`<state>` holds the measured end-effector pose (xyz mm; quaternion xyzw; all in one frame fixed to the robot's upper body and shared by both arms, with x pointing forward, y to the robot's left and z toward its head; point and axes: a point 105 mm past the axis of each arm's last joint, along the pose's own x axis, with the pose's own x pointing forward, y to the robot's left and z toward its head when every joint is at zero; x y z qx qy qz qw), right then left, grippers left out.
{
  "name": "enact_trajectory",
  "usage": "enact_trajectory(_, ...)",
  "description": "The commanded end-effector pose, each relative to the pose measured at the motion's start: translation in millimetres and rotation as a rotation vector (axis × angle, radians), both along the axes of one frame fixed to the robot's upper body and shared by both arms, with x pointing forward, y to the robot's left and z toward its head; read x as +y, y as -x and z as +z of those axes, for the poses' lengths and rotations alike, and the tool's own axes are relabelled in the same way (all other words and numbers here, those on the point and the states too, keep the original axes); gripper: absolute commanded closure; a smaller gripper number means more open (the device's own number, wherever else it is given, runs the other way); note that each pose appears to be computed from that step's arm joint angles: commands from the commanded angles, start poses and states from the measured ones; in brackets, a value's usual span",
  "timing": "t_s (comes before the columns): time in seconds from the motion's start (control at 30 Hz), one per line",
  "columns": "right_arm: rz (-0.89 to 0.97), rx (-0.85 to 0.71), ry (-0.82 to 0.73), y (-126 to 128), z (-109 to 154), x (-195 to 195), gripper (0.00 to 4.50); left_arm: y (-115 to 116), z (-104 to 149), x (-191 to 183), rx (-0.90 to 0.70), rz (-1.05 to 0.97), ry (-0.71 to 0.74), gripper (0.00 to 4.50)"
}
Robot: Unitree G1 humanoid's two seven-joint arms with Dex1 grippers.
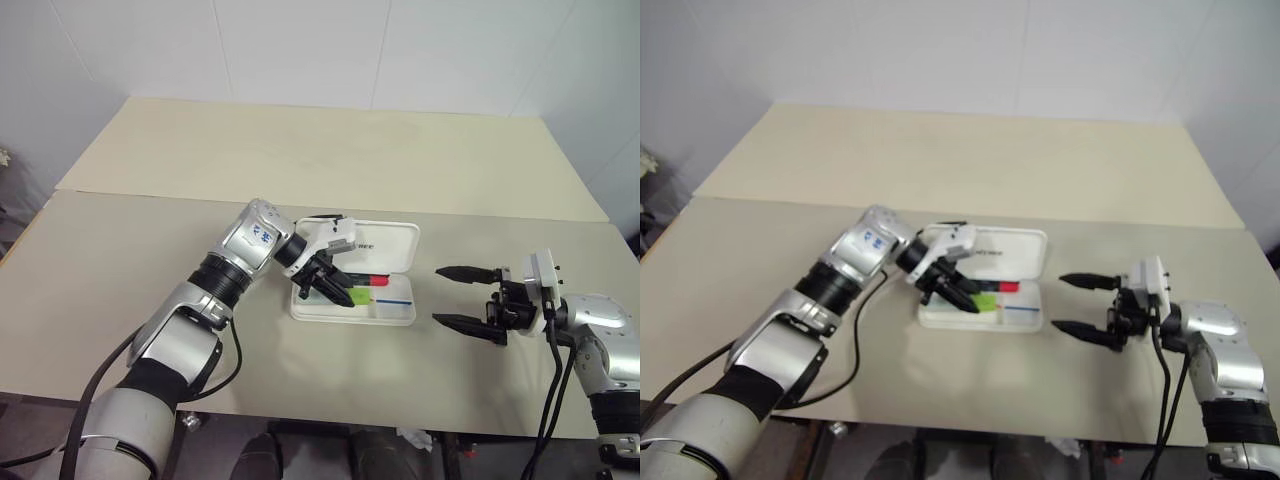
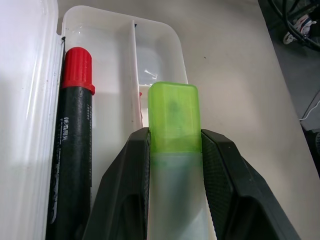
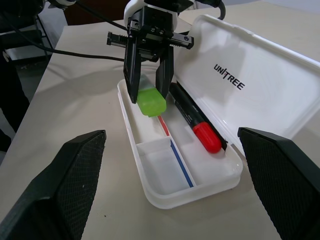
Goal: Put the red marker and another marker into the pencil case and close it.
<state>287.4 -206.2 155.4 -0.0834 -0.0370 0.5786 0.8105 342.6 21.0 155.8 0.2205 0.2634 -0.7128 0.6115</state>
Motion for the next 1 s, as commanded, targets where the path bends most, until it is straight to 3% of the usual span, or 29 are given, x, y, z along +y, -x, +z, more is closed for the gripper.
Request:
enact_trajectory(0.03,-0.004,-0.05,-0.005,2,10,-1,0.0,2,6,-9,-0.029,-0.026,0.025,2.66)
enact_trajectory(0.3,-0.012,-0.055,0.001,1,9,-1,0.0,6,8,-13,-0.019,-0.027,0.043,0.11)
enact_trajectory(0.57,-0.014,-0.062,0.005,-1,8,-1,0.0,9,16,-8,-0.054,-0.007,0.084,0.05)
enact_trajectory(0.73,-0.069,-0.063,0.017,-2,3,-7,0.0,15,38,0,-0.136,0.02,0.226,0.05)
enact_trajectory(0.9,-0.188,-0.068,0.027,-8,7,-23,0.0,40,43,15,-0.229,0.018,0.345,0.05)
enact_trajectory(1.0,-0.368,-0.125,0.003,-14,21,-42,0.0,64,55,29,-0.279,0.031,0.494,0.05)
